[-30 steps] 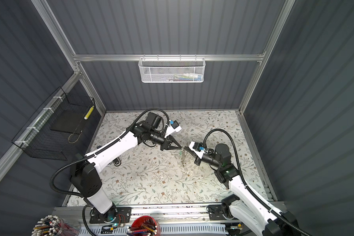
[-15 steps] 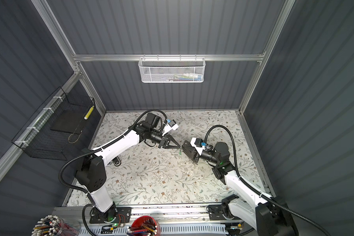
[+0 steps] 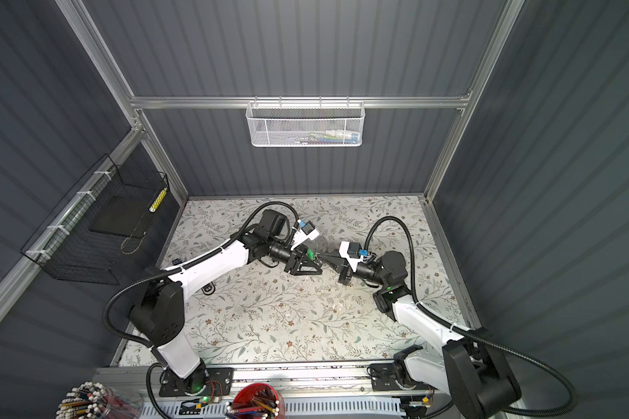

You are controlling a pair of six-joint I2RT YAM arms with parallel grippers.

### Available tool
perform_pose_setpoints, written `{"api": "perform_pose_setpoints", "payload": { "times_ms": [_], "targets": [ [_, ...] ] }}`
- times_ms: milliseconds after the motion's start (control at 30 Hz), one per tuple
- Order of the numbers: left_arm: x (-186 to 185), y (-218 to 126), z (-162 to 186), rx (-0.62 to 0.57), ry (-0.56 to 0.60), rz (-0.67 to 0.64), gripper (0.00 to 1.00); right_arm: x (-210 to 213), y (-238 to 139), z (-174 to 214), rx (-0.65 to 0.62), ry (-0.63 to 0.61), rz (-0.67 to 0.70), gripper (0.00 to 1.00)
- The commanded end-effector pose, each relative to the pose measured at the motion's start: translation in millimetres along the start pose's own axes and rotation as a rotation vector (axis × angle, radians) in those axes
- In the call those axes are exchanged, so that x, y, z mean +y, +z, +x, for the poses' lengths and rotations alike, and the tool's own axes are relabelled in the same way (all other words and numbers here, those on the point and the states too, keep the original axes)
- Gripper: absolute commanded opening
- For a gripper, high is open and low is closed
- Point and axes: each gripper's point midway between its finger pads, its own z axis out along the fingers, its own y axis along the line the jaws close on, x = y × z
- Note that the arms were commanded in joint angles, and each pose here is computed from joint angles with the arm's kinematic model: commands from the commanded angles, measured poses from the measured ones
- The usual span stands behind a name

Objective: Put the keys on the keyring

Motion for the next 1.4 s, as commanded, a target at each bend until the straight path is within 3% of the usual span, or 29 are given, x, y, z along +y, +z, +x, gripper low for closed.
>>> {"api": "perform_pose_setpoints", "payload": {
  "times_ms": [0, 300, 567, 867, 1367],
  "targets": [
    [2, -22, -7, -0.045, 0.177, -0.167, 0.59, 1, 0, -14, -0.019, -0.046, -0.014, 0.00],
    [-22, -66, -8, -0.151, 0.489, -0.430, 0.60, 3, -1, -26, -0.031, -0.046, -0.022, 0.00],
    [-46, -74, -52, -0.205, 0.657, -0.392, 0.54, 6, -1, -28, -0.031, -0.041, -0.040, 0.00],
    [-55, -61, -70, -0.250, 0.687, -0.256, 0.44, 6, 0, -28, -0.031, -0.029, -0.054, 0.00],
    [-67, -35, -64, -0.203, 0.711, -0.146, 0.39, 8, 1, -33, -0.040, -0.021, -0.077, 0.00]
  ]
}}
